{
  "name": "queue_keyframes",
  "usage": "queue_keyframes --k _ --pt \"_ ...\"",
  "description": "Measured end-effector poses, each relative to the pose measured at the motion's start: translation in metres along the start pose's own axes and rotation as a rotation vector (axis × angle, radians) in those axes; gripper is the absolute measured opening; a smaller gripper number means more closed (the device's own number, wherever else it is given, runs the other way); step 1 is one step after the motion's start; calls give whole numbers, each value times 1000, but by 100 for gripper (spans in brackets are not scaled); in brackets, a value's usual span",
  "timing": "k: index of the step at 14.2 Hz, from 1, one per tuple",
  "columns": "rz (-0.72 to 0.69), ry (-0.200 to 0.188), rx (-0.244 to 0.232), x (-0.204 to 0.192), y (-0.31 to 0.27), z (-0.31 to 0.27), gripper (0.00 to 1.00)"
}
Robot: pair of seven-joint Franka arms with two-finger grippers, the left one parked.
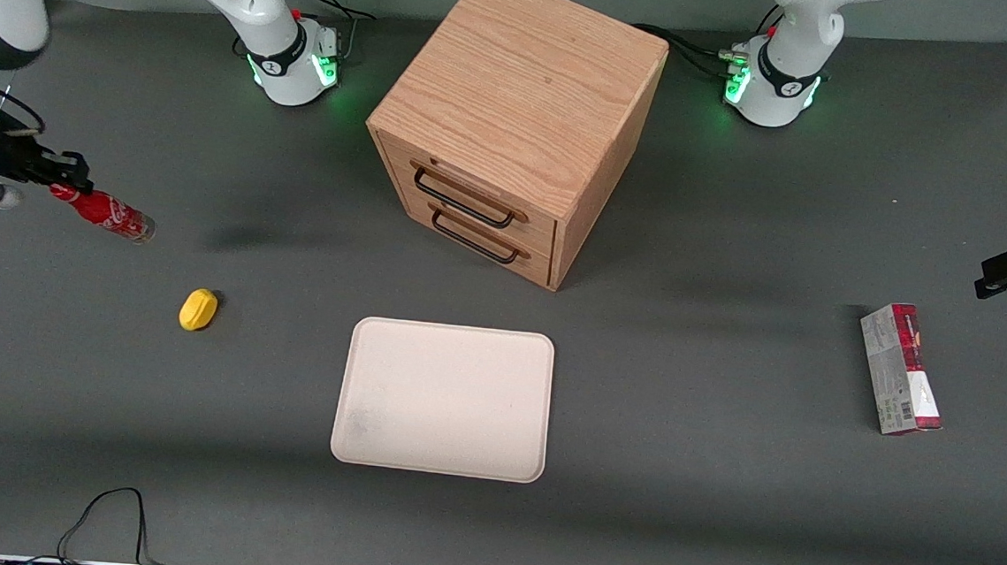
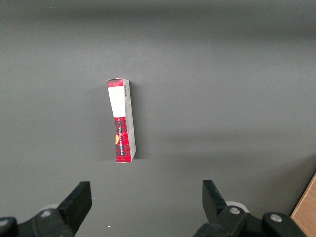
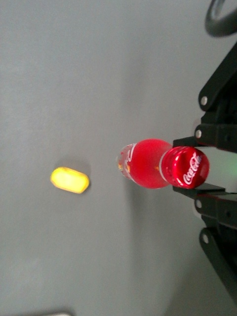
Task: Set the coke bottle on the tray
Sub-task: 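Carry the held bottle with the right gripper to the cream tray's corner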
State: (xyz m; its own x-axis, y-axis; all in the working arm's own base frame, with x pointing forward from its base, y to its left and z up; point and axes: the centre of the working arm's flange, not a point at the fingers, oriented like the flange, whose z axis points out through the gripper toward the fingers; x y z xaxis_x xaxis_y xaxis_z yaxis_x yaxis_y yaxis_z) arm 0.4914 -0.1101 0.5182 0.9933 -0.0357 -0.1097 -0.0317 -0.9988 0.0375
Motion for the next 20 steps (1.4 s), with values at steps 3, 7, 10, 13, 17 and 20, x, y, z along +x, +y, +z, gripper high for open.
queue_keyframes --k 3,7,10,13,17,20 --pt "46 -30 24 45 -35 -57 31" --pt "124 -100 14 126 -101 -56 31" --pt "187 -111 26 172 -162 -25 31" --pt "224 -80 60 202 -212 1 31" --pt "244 -5 54 228 -280 51 31" --pt "266 58 47 244 -325 97 31"
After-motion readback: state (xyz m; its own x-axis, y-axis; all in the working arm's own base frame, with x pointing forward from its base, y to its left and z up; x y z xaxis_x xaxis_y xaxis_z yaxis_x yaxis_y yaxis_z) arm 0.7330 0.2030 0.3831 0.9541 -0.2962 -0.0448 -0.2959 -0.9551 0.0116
